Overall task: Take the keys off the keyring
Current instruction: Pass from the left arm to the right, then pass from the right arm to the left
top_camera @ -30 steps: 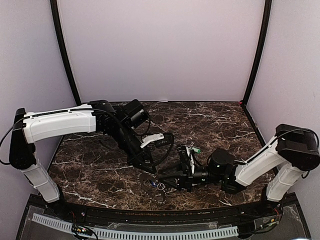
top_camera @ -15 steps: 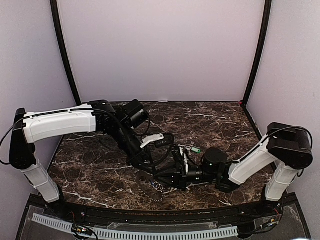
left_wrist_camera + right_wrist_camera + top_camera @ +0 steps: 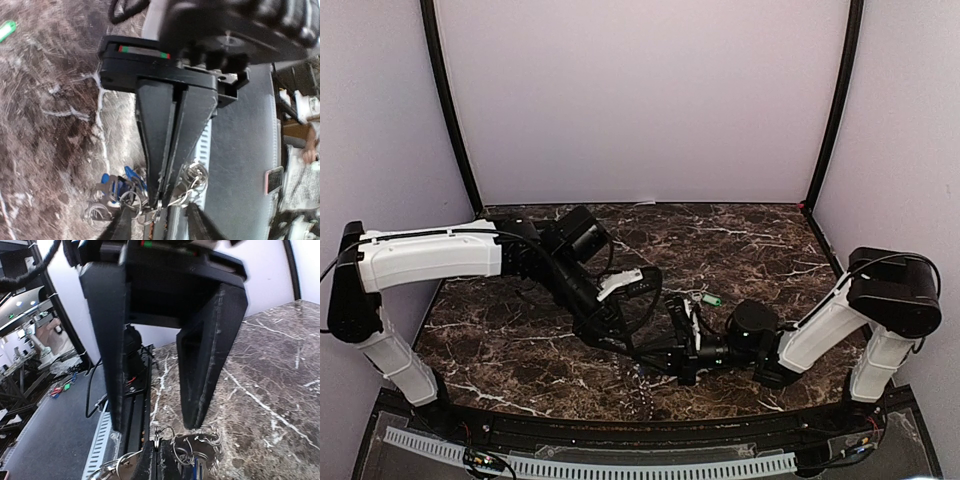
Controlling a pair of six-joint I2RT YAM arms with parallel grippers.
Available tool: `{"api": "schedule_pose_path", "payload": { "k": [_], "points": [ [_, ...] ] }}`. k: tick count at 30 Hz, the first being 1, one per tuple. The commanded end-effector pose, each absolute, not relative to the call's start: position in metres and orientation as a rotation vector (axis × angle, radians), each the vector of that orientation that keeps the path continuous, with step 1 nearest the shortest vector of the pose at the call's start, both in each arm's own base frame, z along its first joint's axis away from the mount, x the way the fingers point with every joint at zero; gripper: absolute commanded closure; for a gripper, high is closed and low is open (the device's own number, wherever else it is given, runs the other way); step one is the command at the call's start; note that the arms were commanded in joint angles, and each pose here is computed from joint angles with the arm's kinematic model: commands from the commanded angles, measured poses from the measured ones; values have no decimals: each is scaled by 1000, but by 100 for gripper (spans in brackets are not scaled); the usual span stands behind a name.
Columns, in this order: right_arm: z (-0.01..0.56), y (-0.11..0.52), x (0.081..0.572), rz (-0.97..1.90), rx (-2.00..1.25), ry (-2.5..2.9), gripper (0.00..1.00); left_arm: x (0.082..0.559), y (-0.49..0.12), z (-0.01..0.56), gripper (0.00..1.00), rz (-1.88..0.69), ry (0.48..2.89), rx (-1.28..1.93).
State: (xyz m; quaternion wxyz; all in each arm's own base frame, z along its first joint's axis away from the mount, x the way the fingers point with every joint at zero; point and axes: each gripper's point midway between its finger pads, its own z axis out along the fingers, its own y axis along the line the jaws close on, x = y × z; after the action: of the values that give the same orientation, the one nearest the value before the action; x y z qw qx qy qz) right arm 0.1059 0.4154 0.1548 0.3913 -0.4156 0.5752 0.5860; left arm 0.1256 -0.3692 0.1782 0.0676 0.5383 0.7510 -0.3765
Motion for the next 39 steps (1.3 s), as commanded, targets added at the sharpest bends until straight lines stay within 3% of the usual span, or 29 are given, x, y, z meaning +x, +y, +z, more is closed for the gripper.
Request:
{"api": "schedule_pose_path", "payload": {
  "k": [1, 3, 6, 11, 16, 39],
  "points": [
    [173, 407, 116, 1465, -957, 1380, 100, 145, -379, 211, 48, -1139, 2097, 1391],
    [175, 404, 120, 1455, -924, 1375, 100, 150, -378, 216, 47, -1163, 2047, 1276],
    [178, 399, 126, 1429, -872, 1369, 100, 155, -379, 228, 67, -1258, 1948, 1111],
    [187, 395, 132, 1414, -814, 1340, 100, 153, -373, 223, 80, -1354, 1880, 975],
    [189, 396, 135, 1408, -797, 1336, 100, 144, -370, 208, 80, -1473, 1832, 925],
    [194, 399, 131, 1420, -803, 1319, 100, 142, -373, 173, 69, -1500, 1831, 932]
  ]
}}
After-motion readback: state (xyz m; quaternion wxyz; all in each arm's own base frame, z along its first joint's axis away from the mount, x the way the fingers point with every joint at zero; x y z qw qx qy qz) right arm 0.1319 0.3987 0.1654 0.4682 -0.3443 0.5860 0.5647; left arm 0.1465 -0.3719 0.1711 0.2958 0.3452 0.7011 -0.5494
